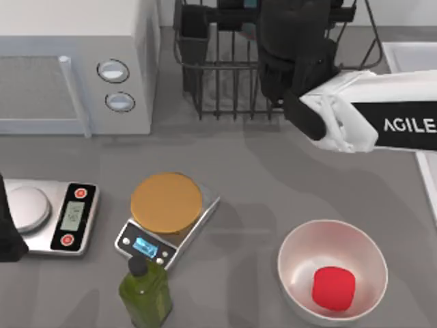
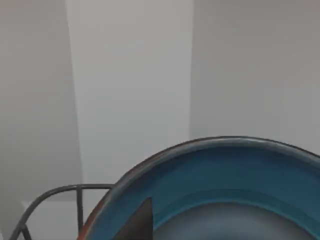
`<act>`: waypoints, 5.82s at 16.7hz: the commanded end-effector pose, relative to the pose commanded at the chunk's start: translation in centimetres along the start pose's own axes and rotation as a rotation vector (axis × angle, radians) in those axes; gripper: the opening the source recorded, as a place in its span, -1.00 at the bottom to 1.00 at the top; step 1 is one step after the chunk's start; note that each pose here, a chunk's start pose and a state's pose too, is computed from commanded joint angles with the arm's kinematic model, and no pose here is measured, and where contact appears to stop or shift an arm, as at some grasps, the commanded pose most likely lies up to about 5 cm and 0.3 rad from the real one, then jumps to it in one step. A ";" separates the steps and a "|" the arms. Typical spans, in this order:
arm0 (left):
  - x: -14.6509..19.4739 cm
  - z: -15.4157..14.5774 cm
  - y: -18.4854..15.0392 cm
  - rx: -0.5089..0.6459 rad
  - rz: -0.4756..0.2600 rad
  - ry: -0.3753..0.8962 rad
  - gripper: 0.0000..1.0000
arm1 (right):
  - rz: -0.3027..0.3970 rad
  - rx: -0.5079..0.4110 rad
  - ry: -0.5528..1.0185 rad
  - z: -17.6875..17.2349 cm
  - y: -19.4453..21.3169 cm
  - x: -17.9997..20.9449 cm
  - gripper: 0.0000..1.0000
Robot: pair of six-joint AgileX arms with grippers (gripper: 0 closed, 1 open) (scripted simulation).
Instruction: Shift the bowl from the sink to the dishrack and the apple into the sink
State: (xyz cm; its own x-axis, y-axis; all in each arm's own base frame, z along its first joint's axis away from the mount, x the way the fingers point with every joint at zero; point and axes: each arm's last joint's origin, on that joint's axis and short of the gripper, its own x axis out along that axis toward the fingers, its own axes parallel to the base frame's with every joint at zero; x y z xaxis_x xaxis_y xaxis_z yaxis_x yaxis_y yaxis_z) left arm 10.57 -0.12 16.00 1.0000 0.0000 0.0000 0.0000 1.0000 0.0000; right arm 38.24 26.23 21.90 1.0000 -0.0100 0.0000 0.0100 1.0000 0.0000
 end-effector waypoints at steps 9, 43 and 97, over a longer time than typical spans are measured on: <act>0.0 0.0 0.0 0.000 0.000 0.000 1.00 | 0.003 0.000 0.000 0.0 0.1 -0.1 1.00; 0.0 0.0 0.0 0.000 0.000 0.000 1.00 | 0.010 0.000 0.000 -5.9 -26.6 -27.4 1.00; 0.0 0.0 0.0 0.000 0.000 0.000 1.00 | -0.005 0.008 1.570 -2.3 -7.9 -14.4 1.00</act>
State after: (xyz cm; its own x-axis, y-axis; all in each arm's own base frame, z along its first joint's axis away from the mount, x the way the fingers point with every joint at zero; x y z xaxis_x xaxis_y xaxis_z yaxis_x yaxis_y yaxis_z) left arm 10.57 -0.12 16.00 1.0000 0.0000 0.0000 0.0000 1.0000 0.0000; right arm 23.76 18.52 19.56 0.0005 0.0021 -1.0000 0.0180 0.9998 0.0021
